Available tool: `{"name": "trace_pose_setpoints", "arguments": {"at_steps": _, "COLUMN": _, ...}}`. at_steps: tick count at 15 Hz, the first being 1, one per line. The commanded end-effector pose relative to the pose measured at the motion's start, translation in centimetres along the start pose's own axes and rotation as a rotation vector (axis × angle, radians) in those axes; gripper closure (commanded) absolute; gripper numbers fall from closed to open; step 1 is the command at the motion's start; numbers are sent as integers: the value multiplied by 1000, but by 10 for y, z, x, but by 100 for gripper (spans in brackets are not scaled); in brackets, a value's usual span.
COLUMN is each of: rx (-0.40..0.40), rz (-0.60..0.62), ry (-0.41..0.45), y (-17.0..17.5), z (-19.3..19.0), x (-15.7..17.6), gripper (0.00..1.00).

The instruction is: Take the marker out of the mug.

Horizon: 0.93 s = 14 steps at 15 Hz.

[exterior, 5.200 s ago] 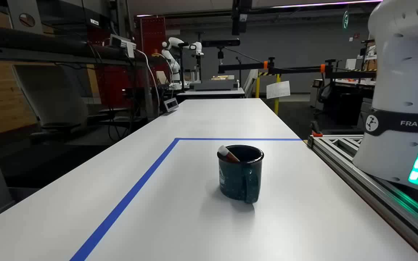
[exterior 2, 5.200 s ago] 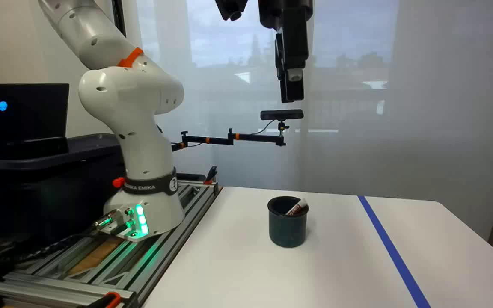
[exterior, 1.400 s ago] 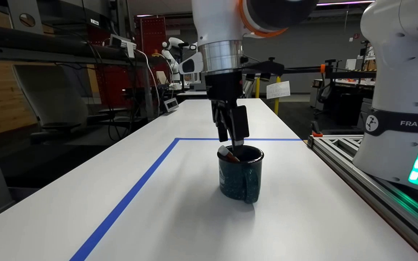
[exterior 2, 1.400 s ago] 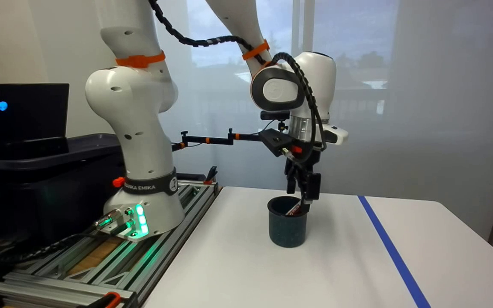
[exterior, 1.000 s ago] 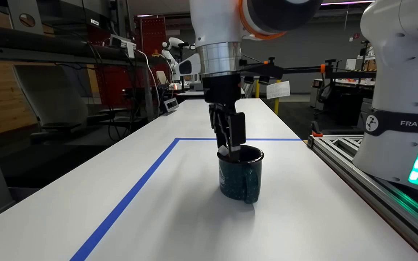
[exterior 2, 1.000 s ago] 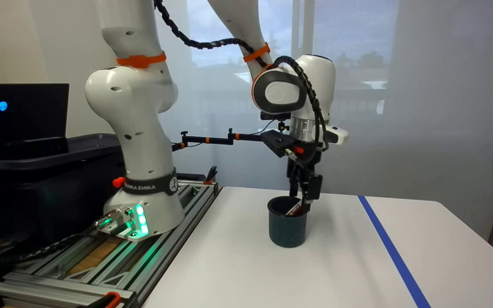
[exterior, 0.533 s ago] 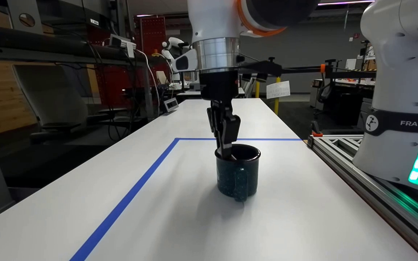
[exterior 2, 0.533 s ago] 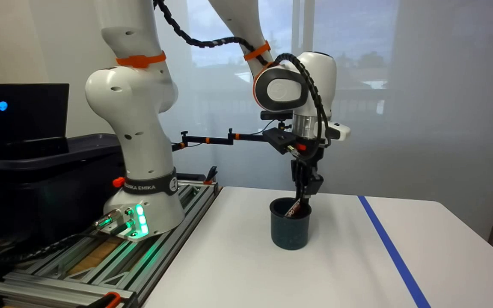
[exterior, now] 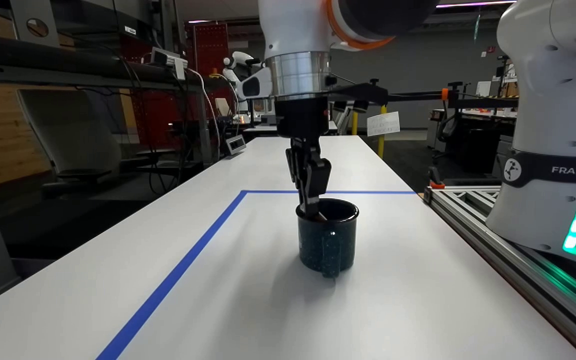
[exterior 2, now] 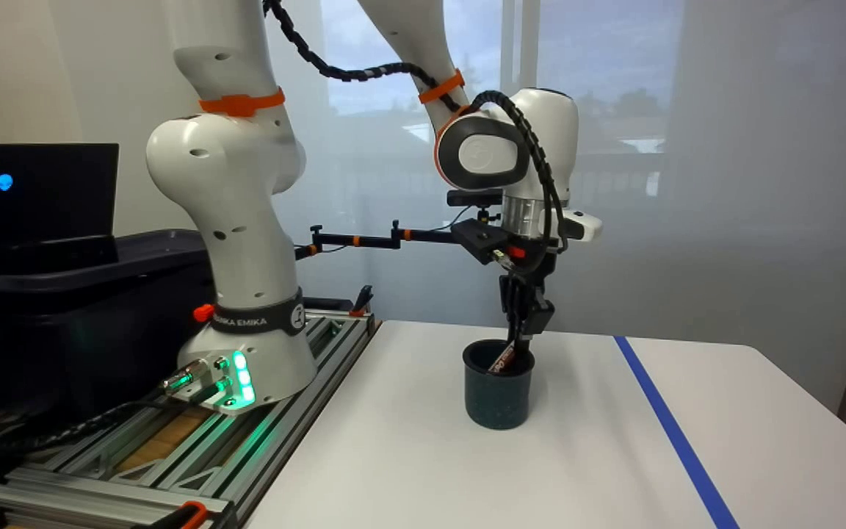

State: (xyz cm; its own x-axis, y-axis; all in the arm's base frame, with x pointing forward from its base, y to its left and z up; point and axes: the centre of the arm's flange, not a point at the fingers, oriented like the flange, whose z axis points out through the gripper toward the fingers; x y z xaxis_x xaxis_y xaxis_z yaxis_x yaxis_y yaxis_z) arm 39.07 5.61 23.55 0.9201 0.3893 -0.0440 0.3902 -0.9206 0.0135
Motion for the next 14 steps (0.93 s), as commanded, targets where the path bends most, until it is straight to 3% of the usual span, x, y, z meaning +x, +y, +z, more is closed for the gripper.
{"name": "trace_pose_setpoints", "arguments": {"at_steps": 1, "rx": 8, "rz": -15, "ry": -18, "y": -3, "z": -31, "x": -8, "gripper": 95}}
{"name": "trace_pose_setpoints", "arguments": {"at_steps": 8, "rx": -11, "rz": 38, "ry": -9, "y": 12, "z": -94, "x": -11, "gripper": 95}}
{"name": "trace_pose_setpoints", "arguments": {"at_steps": 14, "rx": -10, "rz": 217, "ry": 30, "y": 75, "z": -130, "x": -39, "gripper": 95}}
